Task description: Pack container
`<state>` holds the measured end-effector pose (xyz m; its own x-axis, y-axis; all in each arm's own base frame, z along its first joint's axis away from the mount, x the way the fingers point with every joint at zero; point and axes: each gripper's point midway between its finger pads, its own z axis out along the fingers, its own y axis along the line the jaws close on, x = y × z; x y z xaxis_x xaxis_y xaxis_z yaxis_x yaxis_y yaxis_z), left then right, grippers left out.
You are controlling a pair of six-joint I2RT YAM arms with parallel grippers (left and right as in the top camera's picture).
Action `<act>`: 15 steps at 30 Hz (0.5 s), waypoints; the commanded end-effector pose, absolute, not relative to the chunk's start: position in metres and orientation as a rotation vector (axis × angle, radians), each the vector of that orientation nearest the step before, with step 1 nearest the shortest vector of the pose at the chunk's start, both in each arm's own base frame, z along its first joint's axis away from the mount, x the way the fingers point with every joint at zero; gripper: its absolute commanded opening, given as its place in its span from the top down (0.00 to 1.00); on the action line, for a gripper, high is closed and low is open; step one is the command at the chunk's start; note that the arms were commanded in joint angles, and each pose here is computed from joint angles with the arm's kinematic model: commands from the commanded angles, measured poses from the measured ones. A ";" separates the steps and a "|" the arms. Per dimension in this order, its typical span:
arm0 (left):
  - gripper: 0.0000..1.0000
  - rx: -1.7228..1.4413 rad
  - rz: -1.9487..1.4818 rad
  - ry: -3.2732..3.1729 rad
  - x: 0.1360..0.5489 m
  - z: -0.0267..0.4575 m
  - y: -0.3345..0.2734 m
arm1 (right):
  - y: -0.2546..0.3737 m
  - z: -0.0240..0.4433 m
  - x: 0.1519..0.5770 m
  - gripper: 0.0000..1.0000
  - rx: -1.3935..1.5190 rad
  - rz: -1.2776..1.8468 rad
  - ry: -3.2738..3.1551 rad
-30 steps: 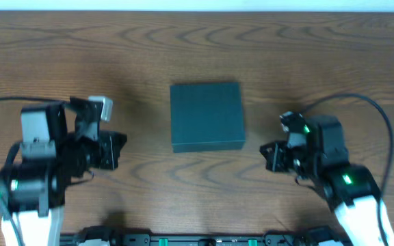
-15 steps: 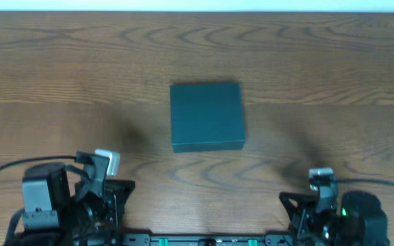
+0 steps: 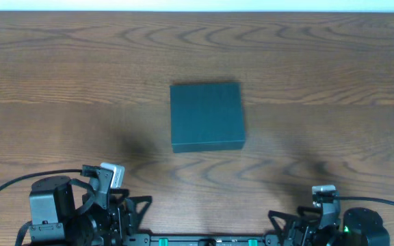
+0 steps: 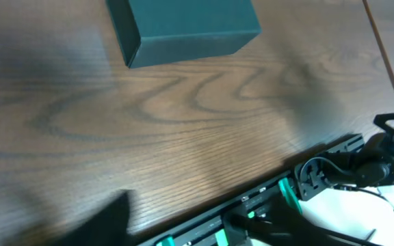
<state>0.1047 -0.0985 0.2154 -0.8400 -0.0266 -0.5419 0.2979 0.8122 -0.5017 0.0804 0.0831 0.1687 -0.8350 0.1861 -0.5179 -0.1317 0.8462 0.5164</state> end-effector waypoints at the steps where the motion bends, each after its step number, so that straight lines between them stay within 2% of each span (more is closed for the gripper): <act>1: 0.05 0.138 -0.847 2.470 0.101 0.215 -0.101 | 0.085 0.167 0.079 0.01 0.076 0.770 2.458; 15: 0.05 0.016 -0.437 2.564 0.112 0.192 -0.052 | 0.085 0.167 0.078 0.01 0.114 0.782 2.464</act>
<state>0.1104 -0.0684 0.1985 -0.8578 -0.0697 -0.5093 0.1541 0.9103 -0.3841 0.0802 0.0831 0.1684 -0.8417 0.2311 -0.4881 -0.0860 0.8350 0.5435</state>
